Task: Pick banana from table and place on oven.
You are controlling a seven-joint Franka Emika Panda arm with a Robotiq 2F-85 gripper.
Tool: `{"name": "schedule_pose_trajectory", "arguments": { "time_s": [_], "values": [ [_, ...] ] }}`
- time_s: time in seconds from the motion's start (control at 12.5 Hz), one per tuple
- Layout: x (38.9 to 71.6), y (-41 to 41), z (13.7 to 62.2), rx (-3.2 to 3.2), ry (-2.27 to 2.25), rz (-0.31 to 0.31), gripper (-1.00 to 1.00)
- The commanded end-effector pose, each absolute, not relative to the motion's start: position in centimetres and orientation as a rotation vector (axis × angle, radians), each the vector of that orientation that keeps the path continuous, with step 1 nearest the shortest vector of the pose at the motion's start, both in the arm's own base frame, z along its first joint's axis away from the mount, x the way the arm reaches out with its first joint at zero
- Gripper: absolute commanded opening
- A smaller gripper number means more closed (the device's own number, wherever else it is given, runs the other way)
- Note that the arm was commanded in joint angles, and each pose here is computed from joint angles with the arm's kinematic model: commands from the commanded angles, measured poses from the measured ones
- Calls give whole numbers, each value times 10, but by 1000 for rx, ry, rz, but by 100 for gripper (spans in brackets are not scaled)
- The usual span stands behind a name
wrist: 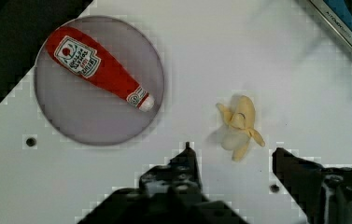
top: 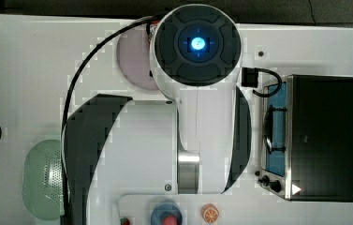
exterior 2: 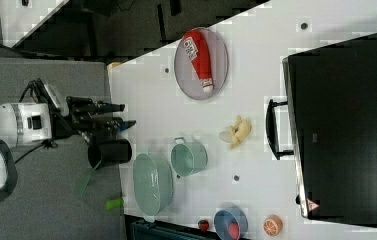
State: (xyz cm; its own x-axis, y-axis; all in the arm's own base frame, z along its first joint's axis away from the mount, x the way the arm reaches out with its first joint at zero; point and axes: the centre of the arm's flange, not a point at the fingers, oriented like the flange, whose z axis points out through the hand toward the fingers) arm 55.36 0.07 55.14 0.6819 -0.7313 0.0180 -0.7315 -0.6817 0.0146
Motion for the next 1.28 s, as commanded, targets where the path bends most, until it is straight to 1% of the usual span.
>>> {"name": "schedule_pose_trajectory", "arguments": {
  "time_s": [0.08,0.24,0.4,0.64,0.72,0.96,1.12,1.28],
  "values": [
    [423,-33,625,2868,-1313,50,59],
    [424,-33,624,2868,-1313,48,99],
    [425,-33,617,2863,-1311,26,100],
    [438,-31,574,2837,-1293,-80,100],
    [447,-32,555,2833,-1291,-91,100],
    [474,-32,487,2835,-1285,-82,100],
    [488,-32,438,2842,-1287,-47,100],
    [495,-32,386,2853,-1291,5,100]
  ]
}}
